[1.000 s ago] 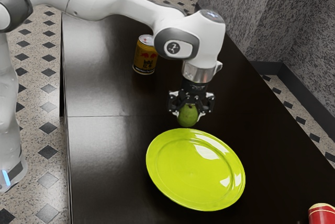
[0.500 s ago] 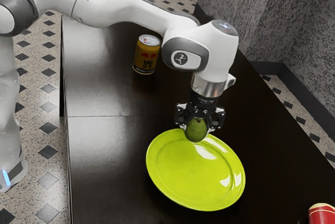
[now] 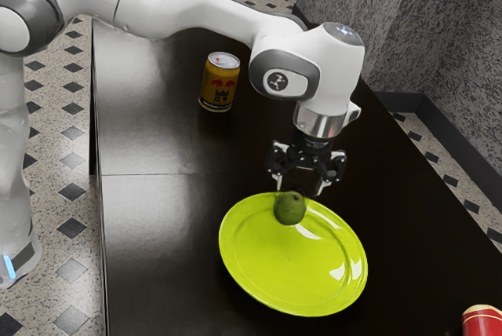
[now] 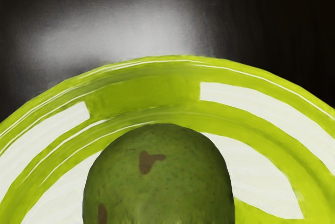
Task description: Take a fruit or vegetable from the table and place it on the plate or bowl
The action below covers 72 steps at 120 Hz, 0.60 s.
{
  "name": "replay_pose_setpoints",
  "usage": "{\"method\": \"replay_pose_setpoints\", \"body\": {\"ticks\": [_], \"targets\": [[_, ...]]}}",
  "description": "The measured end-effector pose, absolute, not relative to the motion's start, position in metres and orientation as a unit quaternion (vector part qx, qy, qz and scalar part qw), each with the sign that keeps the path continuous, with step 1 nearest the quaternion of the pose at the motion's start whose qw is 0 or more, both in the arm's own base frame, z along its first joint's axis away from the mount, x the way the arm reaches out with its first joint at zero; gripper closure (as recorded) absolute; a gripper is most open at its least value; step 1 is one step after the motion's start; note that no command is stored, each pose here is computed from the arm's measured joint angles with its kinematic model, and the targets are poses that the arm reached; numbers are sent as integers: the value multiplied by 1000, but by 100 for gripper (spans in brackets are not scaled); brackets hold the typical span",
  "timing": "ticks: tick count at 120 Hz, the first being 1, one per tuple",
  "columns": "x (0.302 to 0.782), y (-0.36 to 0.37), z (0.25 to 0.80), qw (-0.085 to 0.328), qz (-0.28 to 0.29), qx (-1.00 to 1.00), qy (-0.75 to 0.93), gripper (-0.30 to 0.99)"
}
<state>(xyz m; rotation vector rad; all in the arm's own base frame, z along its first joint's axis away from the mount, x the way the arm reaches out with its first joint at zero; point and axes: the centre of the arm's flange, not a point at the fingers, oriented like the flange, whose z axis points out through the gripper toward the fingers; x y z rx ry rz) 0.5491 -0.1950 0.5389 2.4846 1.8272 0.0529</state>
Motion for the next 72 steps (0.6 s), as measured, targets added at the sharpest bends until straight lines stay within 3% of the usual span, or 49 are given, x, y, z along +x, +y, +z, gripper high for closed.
{"method": "replay_pose_setpoints", "body": {"ticks": [27,48,72], "targets": [[541,-212,549,36,31,817,574,2],[538,-219,637,65,75,859,502,1],[550,-163,670,40,89,913,397,0]]}}
